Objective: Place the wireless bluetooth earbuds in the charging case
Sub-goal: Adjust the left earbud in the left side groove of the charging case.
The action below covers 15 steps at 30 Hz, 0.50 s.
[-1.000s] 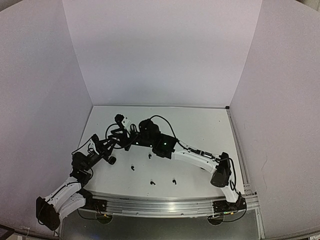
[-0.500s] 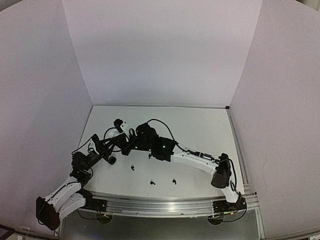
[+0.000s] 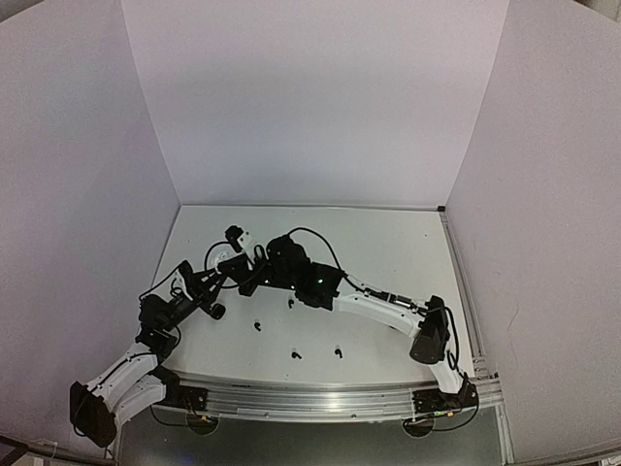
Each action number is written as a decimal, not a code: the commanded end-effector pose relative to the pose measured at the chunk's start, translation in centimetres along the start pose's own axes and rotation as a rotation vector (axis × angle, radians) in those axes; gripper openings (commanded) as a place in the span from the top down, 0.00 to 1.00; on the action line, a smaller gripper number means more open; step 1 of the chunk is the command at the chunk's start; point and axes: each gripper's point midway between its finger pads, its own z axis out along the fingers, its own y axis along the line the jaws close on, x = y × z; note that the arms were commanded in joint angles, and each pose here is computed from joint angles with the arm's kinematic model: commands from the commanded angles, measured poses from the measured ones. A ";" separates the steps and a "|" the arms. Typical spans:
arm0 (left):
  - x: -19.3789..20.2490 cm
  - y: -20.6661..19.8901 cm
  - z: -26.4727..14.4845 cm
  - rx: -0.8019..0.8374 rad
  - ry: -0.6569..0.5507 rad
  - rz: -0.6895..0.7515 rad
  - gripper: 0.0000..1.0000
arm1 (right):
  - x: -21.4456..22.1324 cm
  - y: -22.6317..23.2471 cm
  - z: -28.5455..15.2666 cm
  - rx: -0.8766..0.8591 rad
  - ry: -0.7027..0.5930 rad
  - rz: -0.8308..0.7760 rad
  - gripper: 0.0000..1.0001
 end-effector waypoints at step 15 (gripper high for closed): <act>-2.7 -0.4 0.6 0.025 -0.055 0.049 1.00 | -2.9 2.5 -2.3 -0.101 0.002 -0.035 1.00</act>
